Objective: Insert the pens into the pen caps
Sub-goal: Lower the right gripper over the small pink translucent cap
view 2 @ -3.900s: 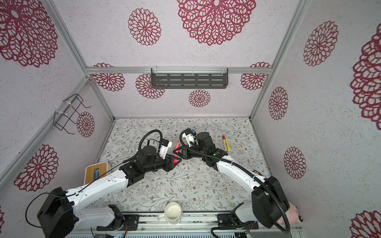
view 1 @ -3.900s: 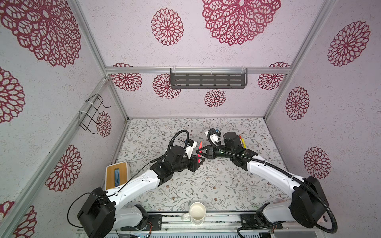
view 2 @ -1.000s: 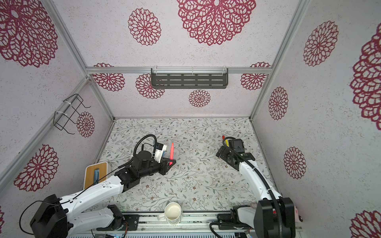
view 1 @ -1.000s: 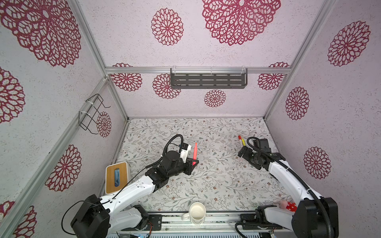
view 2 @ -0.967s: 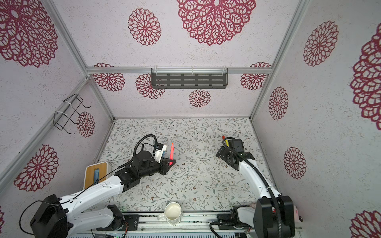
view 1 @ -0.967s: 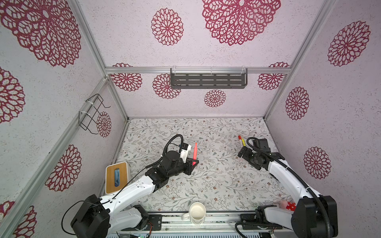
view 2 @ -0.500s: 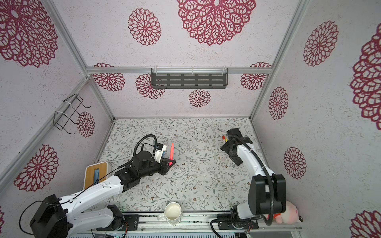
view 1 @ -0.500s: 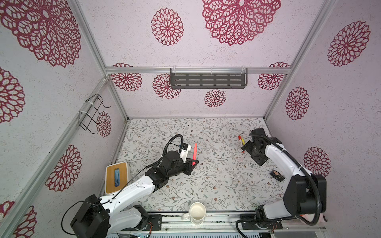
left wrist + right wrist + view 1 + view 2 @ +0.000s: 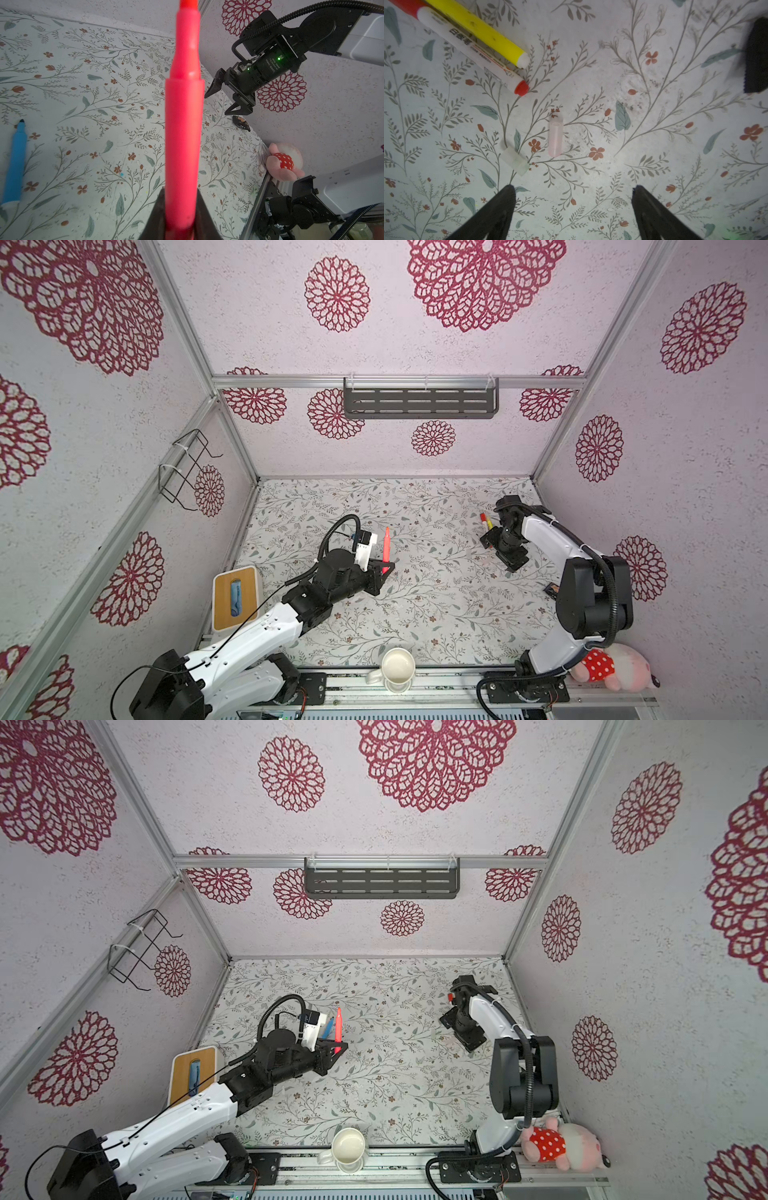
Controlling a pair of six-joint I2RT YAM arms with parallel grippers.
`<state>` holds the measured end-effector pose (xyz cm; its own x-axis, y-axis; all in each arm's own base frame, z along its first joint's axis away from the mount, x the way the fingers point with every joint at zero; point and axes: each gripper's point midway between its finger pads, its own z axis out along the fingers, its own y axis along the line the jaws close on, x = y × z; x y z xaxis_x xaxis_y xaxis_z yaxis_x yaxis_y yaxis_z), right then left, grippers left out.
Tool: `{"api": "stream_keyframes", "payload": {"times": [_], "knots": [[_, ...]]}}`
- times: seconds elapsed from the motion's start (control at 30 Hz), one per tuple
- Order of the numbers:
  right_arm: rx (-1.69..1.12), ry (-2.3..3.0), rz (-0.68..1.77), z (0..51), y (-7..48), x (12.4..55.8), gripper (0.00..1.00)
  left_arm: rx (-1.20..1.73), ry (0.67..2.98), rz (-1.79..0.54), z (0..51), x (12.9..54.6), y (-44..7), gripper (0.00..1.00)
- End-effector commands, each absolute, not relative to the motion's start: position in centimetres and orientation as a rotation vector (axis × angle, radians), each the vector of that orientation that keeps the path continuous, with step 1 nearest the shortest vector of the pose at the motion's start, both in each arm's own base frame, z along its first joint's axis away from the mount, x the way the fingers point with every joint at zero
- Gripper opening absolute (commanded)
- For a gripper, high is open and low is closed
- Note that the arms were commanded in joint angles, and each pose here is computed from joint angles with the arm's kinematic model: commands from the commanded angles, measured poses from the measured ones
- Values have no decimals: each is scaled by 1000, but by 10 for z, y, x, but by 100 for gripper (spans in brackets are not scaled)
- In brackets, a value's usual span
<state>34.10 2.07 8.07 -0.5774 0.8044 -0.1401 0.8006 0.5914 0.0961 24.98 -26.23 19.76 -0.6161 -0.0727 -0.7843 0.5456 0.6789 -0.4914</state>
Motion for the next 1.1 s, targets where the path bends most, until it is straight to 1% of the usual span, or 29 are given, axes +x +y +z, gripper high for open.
{"api": "stream_keyframes", "payload": {"times": [0.0, 0.2, 0.37, 0.47, 0.63, 0.83, 0.97, 1.07], "knots": [[1446, 2653, 17, 76, 21, 336, 89, 334, 2047, -926, 200, 253, -257, 0], [1449, 2668, 46, 66, 25, 344, 83, 332, 2048, -922, 199, 253, -256, 0], [1447, 2674, 37, 60, 25, 353, 73, 322, 2045, -924, 199, 253, -255, 0], [1444, 2682, -5, 57, 22, 354, 73, 316, 2043, -921, 199, 252, -253, 0], [1423, 2691, -2, 52, 22, 360, 71, 313, 2041, -911, 200, 252, -251, 0], [1425, 2711, 46, 43, 23, 369, 66, 311, 2042, -907, 200, 252, -251, 0], [1419, 2710, 7, 41, 18, 371, 63, 310, 2046, -897, 198, 252, -249, 0], [1434, 2715, 1, 36, 17, 371, 59, 307, 2045, -893, 198, 252, -248, 0]]}}
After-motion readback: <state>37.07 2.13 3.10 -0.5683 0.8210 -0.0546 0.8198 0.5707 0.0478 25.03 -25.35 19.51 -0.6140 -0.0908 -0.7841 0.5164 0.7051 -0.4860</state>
